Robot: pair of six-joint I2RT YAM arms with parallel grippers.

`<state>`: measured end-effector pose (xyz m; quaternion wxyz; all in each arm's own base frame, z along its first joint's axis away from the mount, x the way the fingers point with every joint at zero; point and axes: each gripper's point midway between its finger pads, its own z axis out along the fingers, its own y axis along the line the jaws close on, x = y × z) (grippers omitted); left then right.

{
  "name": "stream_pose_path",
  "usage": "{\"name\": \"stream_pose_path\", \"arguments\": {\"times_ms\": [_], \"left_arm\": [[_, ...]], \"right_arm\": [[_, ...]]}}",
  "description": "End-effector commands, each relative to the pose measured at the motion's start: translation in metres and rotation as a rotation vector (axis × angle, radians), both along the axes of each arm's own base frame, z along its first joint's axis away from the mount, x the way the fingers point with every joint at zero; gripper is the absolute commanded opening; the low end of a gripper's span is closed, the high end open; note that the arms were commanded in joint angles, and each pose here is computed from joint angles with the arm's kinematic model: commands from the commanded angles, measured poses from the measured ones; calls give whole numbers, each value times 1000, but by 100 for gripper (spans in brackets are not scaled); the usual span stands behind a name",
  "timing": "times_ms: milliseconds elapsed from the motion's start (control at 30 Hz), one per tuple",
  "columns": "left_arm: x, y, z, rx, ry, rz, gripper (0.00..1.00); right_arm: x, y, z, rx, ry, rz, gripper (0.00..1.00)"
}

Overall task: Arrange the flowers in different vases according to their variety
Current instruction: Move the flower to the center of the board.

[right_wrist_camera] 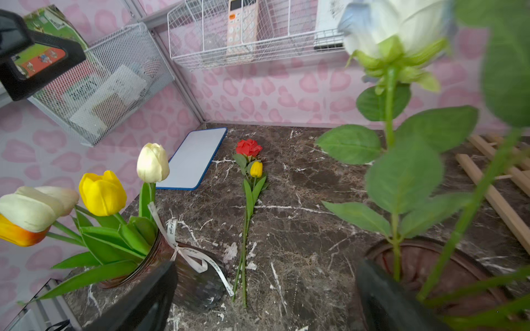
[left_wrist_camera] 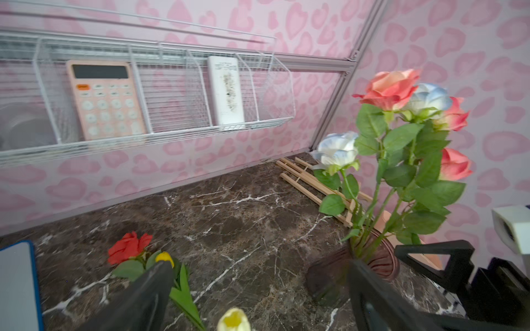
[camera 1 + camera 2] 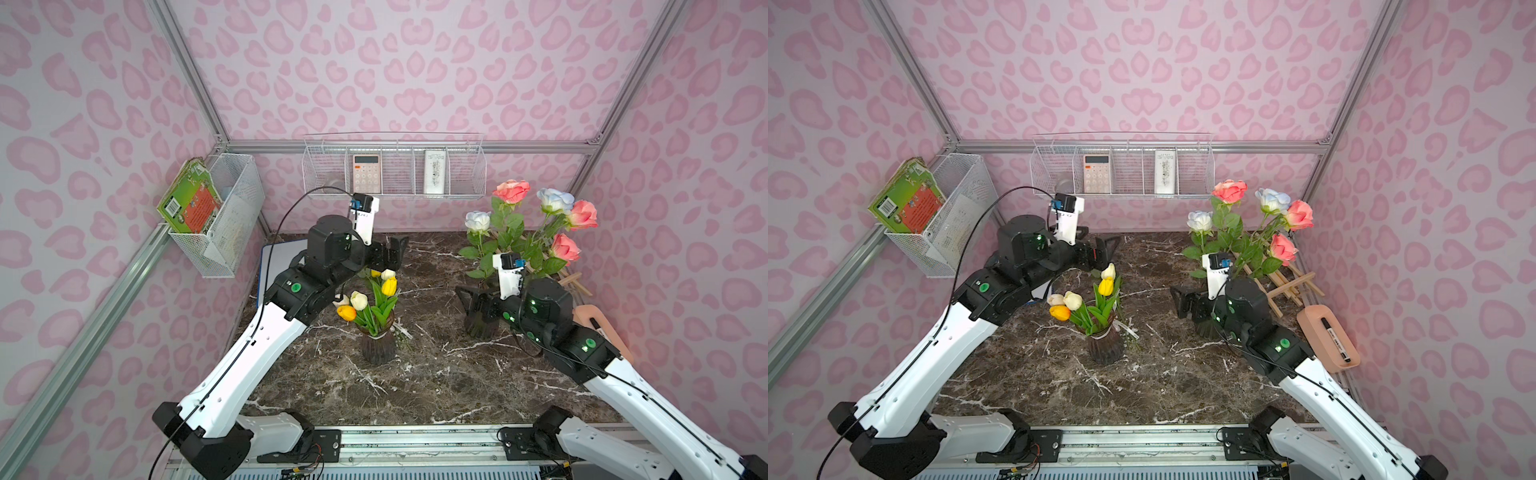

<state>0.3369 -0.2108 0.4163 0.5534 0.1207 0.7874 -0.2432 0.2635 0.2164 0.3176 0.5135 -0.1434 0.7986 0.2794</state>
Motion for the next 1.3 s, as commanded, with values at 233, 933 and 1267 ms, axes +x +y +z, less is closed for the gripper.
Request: {"name": "stream_pose_path", "arguments": {"times_ms": [233,933,1267], "left_arm": [[30,118,-137,-210,432,365,99],[86,80,-346,-361,957,265,93],[103,33,-409,-258,1050,263,91]], "right_arm": [[16,43,-53,-203,165,69,99],[49,59,-112,-295,304,45,99],[69,46,-111,-304,298,-71,99]]}}
